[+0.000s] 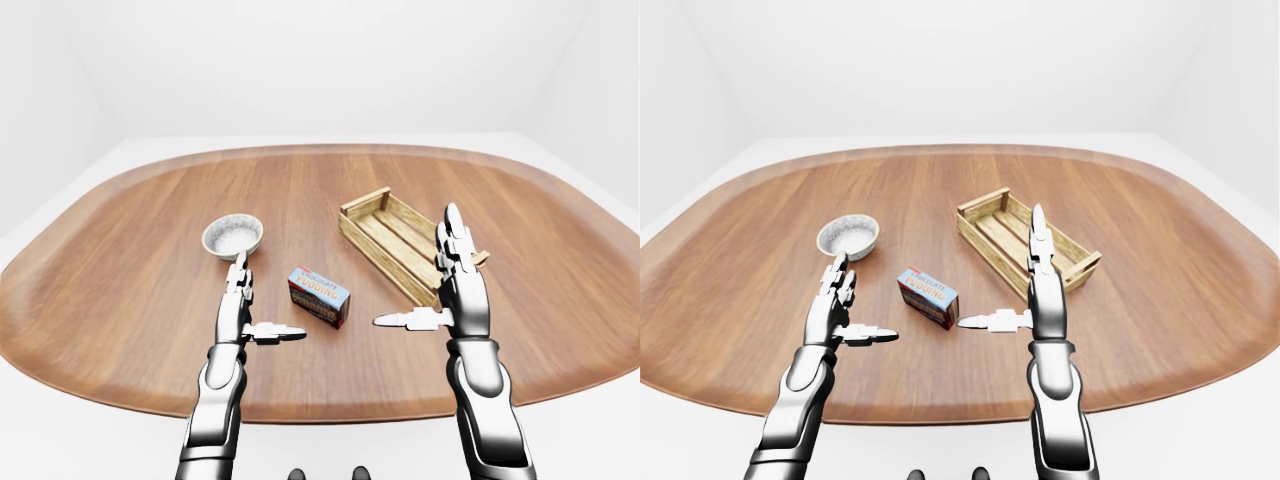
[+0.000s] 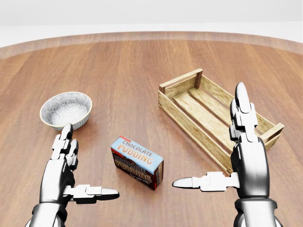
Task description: Pick up the chocolate pudding and put it in the tray.
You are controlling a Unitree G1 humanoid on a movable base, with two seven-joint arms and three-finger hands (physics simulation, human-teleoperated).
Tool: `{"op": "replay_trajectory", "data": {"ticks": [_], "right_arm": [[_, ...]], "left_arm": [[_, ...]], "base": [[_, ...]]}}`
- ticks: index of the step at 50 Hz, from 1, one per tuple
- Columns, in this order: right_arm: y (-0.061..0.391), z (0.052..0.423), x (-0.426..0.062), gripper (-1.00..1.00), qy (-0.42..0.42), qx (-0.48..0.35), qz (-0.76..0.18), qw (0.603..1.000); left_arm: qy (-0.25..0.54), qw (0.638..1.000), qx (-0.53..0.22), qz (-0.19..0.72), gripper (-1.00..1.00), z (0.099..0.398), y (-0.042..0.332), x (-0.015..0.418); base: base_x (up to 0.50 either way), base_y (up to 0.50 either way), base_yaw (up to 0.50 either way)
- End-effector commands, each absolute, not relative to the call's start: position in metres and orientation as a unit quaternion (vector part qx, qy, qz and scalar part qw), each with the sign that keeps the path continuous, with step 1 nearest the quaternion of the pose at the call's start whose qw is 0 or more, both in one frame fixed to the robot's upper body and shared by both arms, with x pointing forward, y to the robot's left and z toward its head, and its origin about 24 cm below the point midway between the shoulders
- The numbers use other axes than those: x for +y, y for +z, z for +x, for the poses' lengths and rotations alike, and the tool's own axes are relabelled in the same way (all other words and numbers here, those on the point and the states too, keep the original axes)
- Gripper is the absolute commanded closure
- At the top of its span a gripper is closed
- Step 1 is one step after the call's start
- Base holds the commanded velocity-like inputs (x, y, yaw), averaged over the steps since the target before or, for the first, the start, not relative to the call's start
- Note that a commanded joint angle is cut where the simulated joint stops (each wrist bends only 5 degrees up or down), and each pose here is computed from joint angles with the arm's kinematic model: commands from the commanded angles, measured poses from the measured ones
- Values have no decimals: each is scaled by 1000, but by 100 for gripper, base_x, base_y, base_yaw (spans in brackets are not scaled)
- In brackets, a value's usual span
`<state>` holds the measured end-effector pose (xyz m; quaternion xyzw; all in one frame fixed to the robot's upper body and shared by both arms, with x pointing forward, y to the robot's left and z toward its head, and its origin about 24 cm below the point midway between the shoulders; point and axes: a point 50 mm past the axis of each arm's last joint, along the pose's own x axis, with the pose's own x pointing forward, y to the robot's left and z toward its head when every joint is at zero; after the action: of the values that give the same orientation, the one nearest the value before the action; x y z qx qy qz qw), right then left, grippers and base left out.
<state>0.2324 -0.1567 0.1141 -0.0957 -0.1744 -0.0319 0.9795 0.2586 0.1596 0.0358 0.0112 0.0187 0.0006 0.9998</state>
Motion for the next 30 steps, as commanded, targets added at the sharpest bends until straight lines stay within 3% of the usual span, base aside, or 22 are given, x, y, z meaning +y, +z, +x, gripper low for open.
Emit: {"op": "replay_trajectory", "data": {"ticks": [1,30], "right_arm": [[114,233,-157,-100,-31,-174,-95,980],[114,233,-157,-100,-31,-171,-95,980]], "left_arm": [[1,1000,19,11,-100,258,36,159],[1,1000,21,15,-100,259,35,159]], "base": [[19,0,0],[19,0,0]]}}
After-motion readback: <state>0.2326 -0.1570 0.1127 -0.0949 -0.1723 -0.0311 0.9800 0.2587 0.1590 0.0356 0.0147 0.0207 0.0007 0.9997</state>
